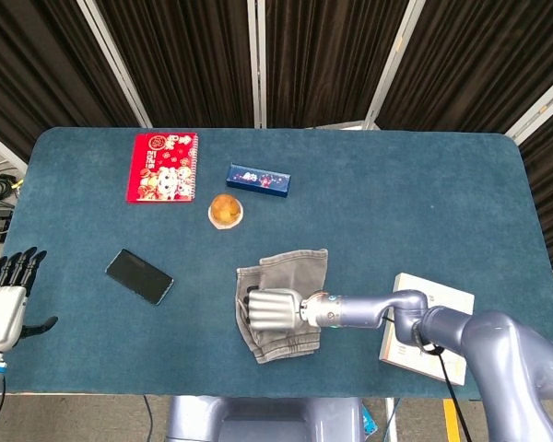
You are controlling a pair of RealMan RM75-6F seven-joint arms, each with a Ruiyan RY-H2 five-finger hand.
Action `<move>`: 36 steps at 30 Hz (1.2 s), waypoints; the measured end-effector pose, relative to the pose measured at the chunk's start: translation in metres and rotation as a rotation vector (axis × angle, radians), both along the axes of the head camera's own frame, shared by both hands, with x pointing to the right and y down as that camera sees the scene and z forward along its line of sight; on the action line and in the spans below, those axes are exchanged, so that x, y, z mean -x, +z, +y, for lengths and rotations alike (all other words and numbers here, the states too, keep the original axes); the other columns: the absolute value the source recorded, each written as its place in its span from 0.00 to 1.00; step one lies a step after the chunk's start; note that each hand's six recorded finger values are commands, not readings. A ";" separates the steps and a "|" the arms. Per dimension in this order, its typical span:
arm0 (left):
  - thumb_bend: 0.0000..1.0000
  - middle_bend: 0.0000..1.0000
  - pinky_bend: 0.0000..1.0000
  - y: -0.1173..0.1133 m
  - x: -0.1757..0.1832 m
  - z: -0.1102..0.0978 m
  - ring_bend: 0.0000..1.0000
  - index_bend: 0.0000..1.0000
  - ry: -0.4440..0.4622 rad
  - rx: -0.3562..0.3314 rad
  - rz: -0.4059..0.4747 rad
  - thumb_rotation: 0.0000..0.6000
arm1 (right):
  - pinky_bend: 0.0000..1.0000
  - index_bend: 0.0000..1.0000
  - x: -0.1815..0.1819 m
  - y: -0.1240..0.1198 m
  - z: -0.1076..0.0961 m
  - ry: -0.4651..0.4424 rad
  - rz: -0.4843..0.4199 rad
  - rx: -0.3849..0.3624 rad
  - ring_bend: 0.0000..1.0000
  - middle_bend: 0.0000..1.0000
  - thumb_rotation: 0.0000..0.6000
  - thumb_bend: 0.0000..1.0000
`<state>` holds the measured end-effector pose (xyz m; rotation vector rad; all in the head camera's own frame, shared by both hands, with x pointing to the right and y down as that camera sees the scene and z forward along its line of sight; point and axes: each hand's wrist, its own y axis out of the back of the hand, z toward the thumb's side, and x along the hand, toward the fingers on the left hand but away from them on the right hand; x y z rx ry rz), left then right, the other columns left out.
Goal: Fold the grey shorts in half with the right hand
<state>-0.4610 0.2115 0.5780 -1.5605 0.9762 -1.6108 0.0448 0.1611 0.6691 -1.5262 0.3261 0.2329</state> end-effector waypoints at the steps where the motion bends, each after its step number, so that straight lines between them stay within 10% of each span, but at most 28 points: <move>1: 0.00 0.00 0.00 0.000 0.000 0.000 0.00 0.00 0.001 0.001 -0.001 1.00 | 0.59 0.58 0.002 0.001 0.000 0.001 -0.002 0.001 0.49 0.59 1.00 0.58; 16: 0.00 0.00 0.00 0.003 0.004 -0.002 0.00 0.00 -0.006 0.009 -0.003 1.00 | 0.57 0.50 0.022 0.017 0.017 -0.130 -0.008 -0.048 0.48 0.56 1.00 0.51; 20: 0.00 0.00 0.00 0.005 0.003 -0.002 0.00 0.00 -0.005 0.014 -0.003 1.00 | 0.30 0.07 0.026 0.016 0.021 -0.147 -0.043 -0.067 0.15 0.19 1.00 0.08; 22: 0.00 0.00 0.00 0.004 0.003 -0.002 0.00 0.00 -0.005 0.014 -0.004 1.00 | 0.13 0.00 0.026 0.018 0.018 -0.144 -0.045 -0.089 0.01 0.03 1.00 0.00; 36: 0.00 0.00 0.00 0.006 0.004 -0.002 0.00 0.00 -0.005 0.019 -0.005 1.00 | 0.02 0.00 0.017 0.000 -0.012 -0.032 -0.061 -0.136 0.00 0.00 1.00 0.00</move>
